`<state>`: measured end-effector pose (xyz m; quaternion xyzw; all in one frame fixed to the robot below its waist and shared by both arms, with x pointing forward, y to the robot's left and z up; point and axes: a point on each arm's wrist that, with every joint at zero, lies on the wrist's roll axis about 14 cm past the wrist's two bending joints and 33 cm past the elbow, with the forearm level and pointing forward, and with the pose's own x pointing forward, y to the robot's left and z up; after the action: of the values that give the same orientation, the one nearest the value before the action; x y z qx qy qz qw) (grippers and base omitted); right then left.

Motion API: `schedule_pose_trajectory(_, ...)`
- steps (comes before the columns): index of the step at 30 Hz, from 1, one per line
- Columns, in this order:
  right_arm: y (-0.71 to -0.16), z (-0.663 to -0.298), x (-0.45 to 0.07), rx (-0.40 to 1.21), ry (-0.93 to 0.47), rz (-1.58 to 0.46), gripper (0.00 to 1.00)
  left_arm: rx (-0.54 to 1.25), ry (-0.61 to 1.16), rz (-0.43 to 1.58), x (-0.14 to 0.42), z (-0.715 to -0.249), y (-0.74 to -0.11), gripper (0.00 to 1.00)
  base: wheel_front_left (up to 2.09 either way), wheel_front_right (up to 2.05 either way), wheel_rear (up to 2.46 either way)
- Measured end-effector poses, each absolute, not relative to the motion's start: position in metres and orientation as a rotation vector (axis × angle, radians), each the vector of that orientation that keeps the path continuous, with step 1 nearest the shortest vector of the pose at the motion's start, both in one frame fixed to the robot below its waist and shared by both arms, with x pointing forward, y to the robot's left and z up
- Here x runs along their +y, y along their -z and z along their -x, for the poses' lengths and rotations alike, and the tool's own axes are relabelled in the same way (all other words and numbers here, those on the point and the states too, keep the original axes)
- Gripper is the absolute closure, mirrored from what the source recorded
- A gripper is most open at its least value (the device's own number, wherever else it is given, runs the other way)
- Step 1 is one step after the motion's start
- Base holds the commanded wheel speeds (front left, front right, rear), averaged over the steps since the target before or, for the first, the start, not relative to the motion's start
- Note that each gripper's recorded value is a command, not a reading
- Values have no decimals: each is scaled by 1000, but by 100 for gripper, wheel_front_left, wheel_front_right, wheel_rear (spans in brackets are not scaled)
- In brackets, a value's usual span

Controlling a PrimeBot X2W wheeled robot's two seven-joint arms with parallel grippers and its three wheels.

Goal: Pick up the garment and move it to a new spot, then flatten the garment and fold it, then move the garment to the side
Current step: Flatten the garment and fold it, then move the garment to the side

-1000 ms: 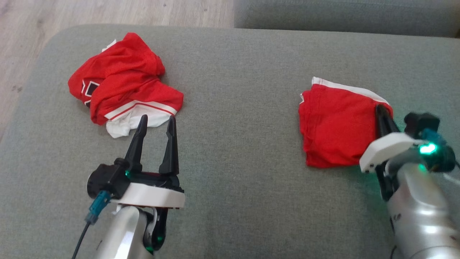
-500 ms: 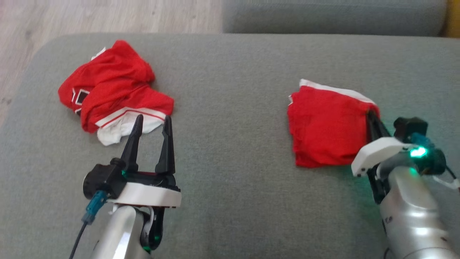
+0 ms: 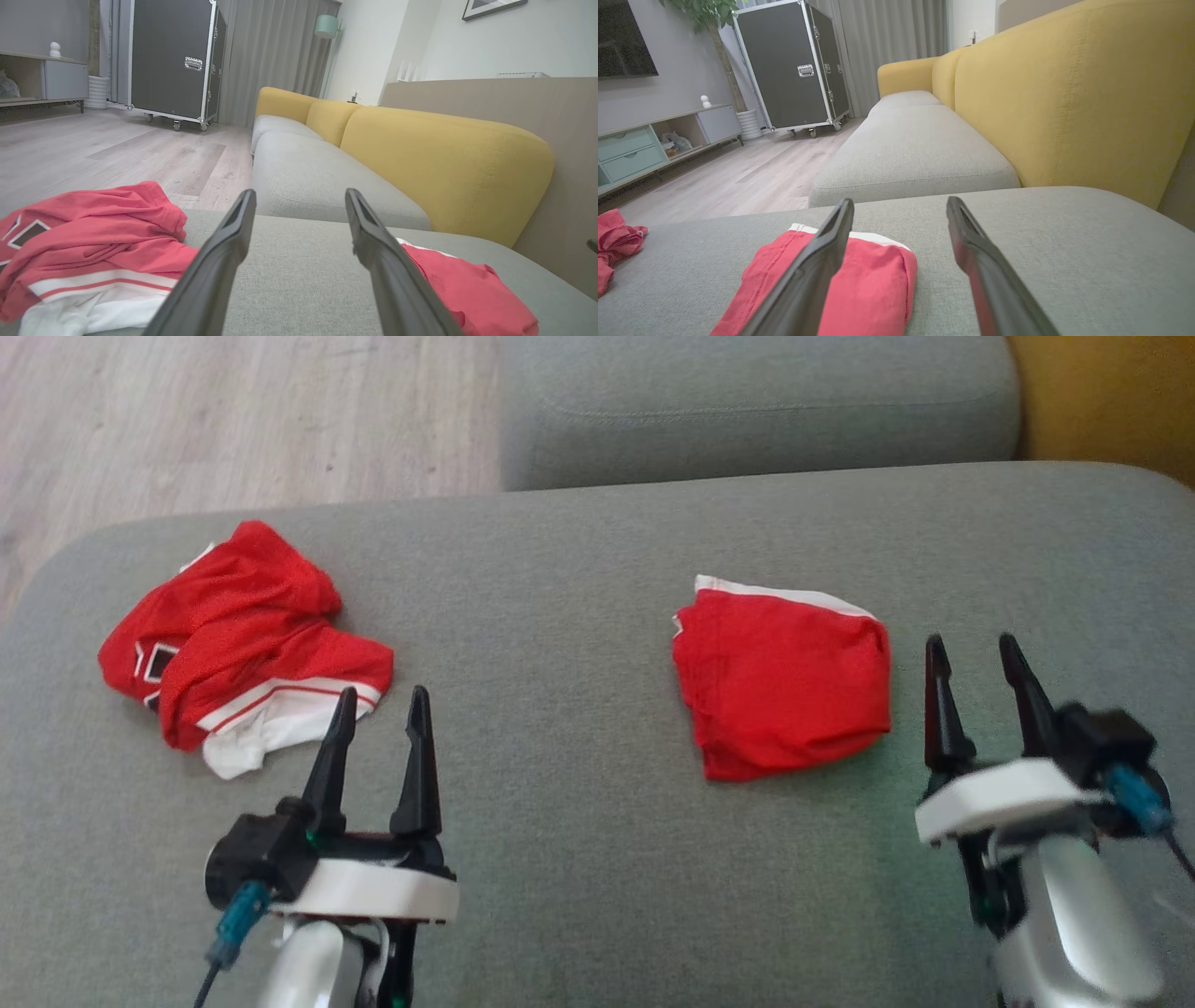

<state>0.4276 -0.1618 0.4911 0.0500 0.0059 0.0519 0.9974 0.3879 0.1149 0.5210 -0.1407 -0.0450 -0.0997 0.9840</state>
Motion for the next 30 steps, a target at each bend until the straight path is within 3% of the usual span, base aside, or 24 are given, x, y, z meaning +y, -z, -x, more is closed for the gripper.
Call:
schedule_pose_trajectory(9,-478,-384,-170,21,-77,-126,0,-51,216,266,108,-378,-507,0,0,0,0)
schedule_pose_trajectory(16,-473,-381,-168,36,-82,-131,0,-44,208,266,111,-377,-505,0,0,0,0)
schedule_pose_trajectory(23,-465,-396,-163,68,-98,-103,0,-29,194,266,115,-381,-499,0,0,0,0)
schedule_pose_trajectory(30,-438,-441,-149,220,-134,-51,0,-14,172,257,123,-398,-492,0,0,0,0)
